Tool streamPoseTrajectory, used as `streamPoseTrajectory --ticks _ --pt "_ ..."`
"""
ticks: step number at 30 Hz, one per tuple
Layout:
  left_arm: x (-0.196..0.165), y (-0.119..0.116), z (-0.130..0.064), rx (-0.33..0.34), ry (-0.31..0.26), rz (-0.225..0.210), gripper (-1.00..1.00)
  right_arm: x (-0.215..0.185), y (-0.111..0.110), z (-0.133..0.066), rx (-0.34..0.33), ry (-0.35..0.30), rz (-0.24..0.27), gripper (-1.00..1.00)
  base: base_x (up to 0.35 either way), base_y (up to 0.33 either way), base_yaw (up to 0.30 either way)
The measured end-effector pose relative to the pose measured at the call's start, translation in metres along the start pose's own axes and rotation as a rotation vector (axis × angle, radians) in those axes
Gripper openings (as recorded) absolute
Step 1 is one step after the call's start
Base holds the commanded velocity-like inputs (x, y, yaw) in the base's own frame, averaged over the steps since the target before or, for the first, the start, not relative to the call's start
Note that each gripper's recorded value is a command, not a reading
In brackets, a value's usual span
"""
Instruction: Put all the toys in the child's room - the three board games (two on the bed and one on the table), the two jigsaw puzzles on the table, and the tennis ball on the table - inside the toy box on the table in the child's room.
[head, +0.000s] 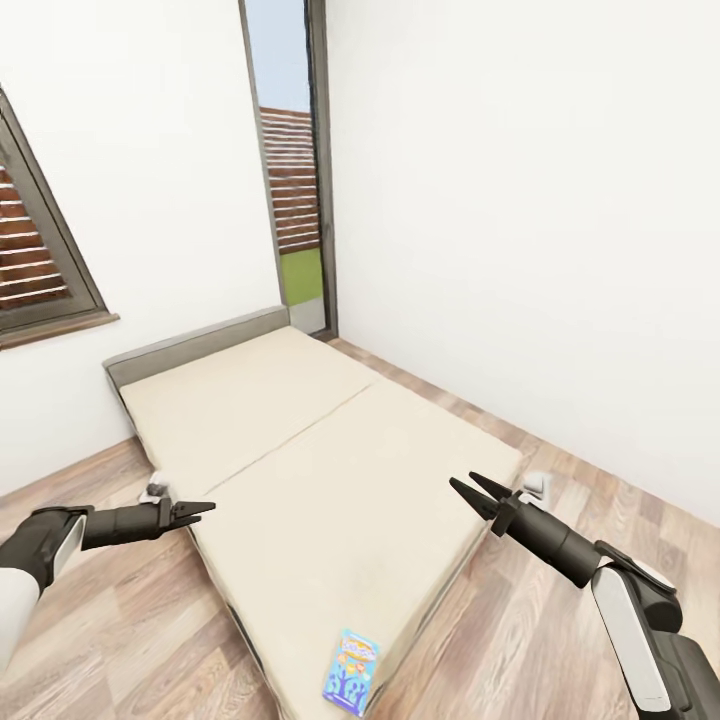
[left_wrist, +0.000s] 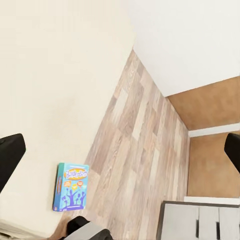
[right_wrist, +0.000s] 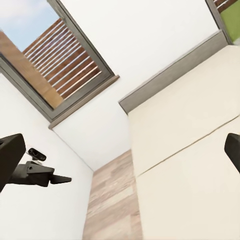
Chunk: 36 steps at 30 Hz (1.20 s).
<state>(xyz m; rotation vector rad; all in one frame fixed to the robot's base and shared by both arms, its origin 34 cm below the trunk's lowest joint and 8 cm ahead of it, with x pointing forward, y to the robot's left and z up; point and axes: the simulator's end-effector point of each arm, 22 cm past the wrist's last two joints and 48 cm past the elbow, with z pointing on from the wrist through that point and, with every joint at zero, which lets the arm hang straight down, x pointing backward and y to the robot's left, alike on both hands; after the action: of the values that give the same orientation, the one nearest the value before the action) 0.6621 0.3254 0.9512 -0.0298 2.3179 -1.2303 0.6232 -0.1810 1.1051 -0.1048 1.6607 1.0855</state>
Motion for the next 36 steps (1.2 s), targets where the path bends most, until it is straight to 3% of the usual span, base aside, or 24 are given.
streamPoseTrajectory --ticks 36 --pt "-0.005 -0.014 0.001 0.015 -0.011 0.019 1.00 -0.009 0.009 -0.001 -0.010 -0.014 -0.018 1.00 0.000 -0.271 0.240"
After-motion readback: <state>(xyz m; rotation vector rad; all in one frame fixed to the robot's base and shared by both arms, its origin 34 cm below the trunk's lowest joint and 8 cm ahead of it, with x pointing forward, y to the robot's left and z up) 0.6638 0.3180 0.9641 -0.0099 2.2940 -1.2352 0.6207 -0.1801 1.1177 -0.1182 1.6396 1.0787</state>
